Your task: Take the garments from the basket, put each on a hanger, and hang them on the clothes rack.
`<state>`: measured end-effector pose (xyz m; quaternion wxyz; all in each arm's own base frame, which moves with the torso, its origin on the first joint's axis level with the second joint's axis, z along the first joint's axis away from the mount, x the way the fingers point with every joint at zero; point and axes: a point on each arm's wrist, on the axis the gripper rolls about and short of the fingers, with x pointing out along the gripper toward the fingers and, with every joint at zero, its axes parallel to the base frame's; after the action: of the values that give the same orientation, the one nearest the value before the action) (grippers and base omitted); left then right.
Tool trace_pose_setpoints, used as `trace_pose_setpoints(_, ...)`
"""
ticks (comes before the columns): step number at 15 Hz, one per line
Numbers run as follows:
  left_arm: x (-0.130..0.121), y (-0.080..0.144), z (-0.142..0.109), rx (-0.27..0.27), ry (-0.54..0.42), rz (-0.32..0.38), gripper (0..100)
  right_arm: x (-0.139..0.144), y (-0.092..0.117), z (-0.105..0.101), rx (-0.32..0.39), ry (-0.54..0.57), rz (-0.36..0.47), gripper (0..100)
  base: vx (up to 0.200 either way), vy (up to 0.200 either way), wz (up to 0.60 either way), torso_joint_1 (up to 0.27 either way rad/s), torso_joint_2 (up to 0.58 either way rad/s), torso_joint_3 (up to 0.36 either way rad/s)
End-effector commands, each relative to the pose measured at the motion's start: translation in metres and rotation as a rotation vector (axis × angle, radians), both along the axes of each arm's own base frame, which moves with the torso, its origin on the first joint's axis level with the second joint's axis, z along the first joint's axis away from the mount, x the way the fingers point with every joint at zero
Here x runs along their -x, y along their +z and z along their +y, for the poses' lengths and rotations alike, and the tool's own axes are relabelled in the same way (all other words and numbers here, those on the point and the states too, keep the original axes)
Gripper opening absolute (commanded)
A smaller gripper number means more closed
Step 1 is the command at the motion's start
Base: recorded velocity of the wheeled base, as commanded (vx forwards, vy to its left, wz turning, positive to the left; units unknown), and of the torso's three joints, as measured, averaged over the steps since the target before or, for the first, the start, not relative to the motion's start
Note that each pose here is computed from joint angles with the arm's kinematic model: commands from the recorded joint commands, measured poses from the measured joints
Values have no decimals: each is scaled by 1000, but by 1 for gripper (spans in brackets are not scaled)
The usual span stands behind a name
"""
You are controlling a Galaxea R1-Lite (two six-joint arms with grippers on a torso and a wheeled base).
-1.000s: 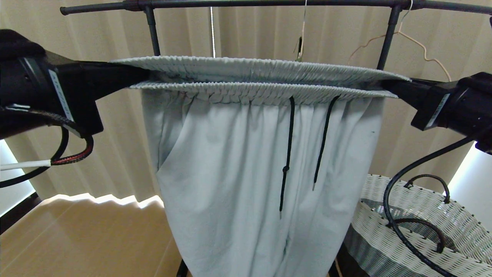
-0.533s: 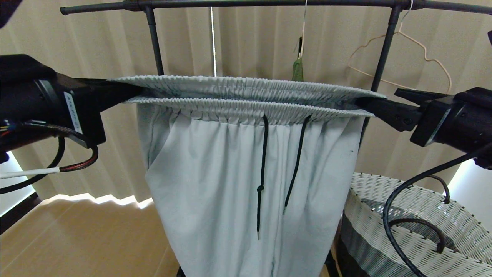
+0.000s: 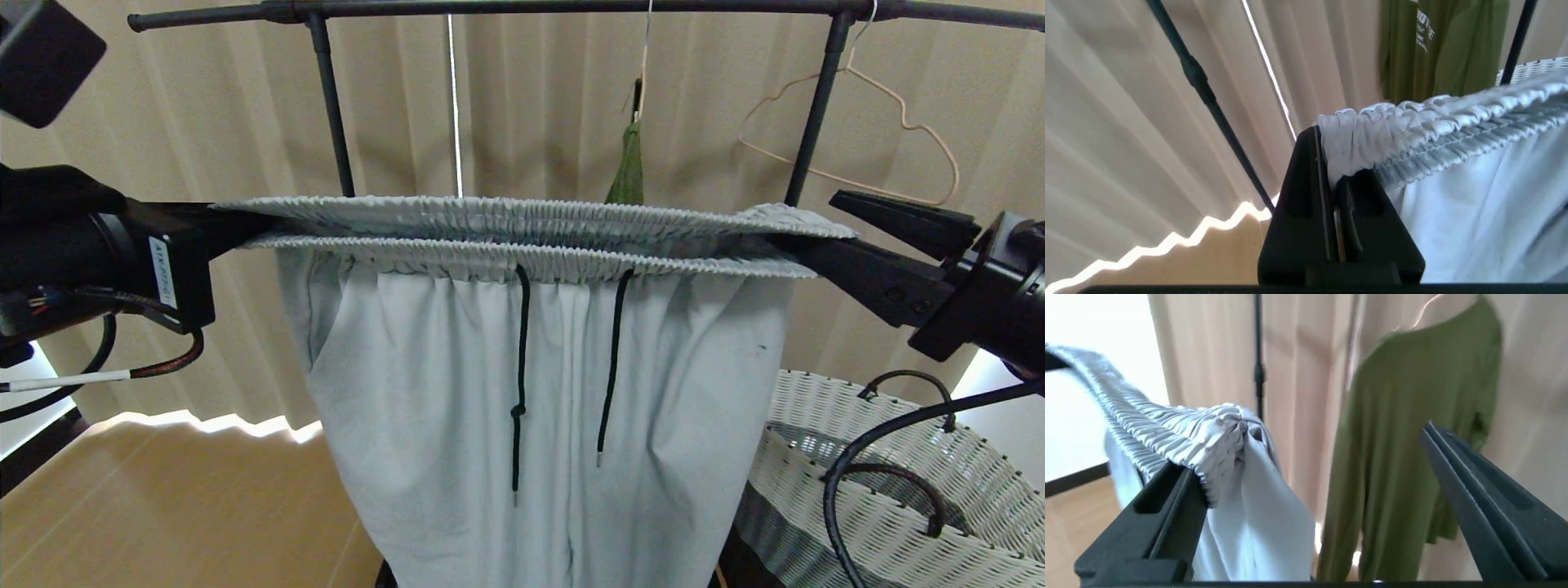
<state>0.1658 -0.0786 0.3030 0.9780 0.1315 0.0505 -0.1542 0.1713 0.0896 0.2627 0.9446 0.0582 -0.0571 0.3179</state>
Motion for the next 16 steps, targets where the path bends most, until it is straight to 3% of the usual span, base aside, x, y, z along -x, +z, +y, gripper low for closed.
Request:
trace_pose_setpoints(1,-1,0,0,-1,3,2,0,6,-3,-2,4,24,0,100,0,0,0,0,0,0)
trace_pose_setpoints(5,-4,7,-1,27,6,-51,0,22,-12,-7,30,132,5,100,0,0,0,0,0,0)
trace_pose_setpoints(11,-2,6,0,26,9,-48,0,25,-12,-11,44,121,-19,100,0,0,0,0,0,0)
trace_pose_setpoints(13,6,6,6,16,20,-61,0,18,-14,-29,143,-35,-53,100,0,0,0,0,0,0)
trace_pose_setpoints(15,18,-4,22,-40,67,-67,0,21,-21,-51,258,-240,1,100,0,0,0,0,0,0)
trace_pose_setpoints(16,22,-8,27,-55,82,-68,0,25,-23,-56,273,-284,32,100,0,0,0,0,0,0)
